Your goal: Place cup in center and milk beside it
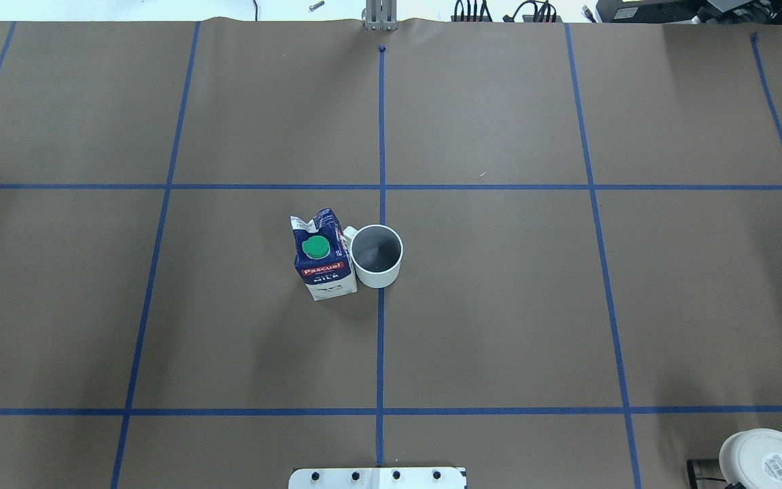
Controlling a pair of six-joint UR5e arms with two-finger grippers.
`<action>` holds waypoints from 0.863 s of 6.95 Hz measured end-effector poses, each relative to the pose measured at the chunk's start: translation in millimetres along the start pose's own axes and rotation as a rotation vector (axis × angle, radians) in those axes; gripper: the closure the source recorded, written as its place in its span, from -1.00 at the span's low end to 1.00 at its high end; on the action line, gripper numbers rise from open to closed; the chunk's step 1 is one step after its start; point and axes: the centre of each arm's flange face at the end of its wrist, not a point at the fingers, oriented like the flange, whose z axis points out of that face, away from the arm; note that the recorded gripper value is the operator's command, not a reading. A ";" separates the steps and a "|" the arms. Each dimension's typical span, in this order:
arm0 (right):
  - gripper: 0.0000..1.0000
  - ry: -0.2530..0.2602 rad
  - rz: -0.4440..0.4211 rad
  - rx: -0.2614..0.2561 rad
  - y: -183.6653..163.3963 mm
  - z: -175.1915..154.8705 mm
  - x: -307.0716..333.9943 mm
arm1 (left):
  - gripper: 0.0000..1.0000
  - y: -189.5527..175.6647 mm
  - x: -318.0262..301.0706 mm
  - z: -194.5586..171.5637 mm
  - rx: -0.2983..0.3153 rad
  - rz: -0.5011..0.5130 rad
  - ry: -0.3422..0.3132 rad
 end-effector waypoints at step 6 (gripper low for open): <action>-1.00 -0.002 -0.002 0.003 0.0 -0.8 -0.8 | -0.96 0.8 -6.1 -1.7 -0.010 0.002 -0.078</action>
